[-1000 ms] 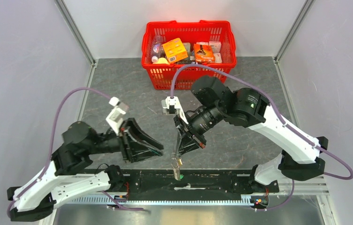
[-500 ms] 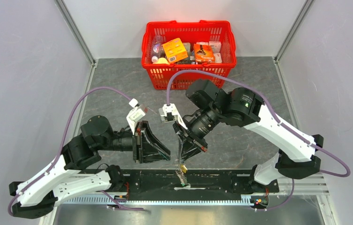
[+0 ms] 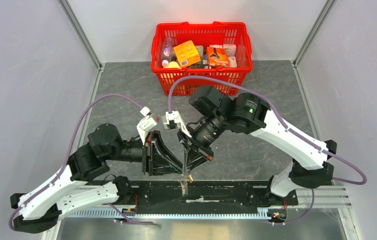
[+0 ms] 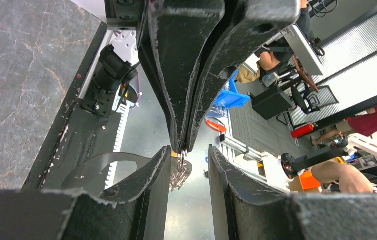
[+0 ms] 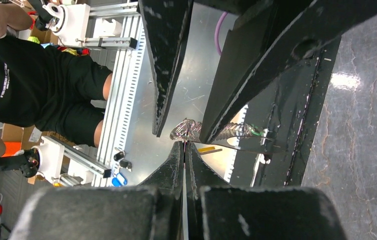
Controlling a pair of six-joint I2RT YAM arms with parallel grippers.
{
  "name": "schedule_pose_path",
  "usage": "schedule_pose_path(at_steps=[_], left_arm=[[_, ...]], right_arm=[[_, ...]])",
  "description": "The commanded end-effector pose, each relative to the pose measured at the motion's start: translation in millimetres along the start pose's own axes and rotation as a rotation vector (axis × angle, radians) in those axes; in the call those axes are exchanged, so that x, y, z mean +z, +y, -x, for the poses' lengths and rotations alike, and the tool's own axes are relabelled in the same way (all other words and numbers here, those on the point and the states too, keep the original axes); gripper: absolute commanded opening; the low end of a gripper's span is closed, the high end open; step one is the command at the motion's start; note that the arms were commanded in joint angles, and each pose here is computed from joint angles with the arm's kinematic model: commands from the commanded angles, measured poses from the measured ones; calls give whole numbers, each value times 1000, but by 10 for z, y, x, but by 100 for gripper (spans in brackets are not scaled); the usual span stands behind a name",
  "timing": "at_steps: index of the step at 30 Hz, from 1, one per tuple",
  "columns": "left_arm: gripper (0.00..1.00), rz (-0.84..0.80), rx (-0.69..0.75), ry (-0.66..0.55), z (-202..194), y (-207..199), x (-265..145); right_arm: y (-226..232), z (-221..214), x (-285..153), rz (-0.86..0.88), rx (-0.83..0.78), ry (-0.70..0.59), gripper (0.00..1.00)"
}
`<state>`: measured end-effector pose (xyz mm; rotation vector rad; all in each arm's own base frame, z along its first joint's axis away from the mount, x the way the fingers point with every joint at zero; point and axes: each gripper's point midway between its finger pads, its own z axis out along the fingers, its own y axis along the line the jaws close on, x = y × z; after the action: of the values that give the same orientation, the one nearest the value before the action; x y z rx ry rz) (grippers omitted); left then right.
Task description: Put the keys on the keyring
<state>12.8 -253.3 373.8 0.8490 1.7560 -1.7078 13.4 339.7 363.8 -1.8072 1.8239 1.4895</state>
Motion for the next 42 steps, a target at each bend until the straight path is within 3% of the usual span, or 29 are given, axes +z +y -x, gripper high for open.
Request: schedule_pose_path(at_steps=[1,6,12,20,25,31,35,38,42], left_arm=[[40,-44,-11,7,-19,-76,-3],[37,-47,-11,14,-46,-68,-7],[19,-53,-10,21,-70,-74,-16],[13,-52,-7,24,-96,-73,-37],[2,-54,-7,30,-98,-70,-28],[2,-62,-1,27,-90,-95,-40],[2,-64,9,24,-84,-101,-44],[2,-68,13,22,-78,-106,-42],[2,-72,15,11,-57,-130,-55]], right_arm=[[93,265,-53,2,-83,-78,0],[62,285,-40,-6,-82,-78,0],[60,282,-40,-7,-84,-77,0],[90,261,-86,-18,-95,-80,0],[87,254,-86,-19,-97,-79,0],[131,229,-149,-31,-126,-87,0],[167,223,-167,-25,-133,-95,6],[201,222,-182,-17,-140,-100,0],[196,229,-176,-16,-137,-101,0]])
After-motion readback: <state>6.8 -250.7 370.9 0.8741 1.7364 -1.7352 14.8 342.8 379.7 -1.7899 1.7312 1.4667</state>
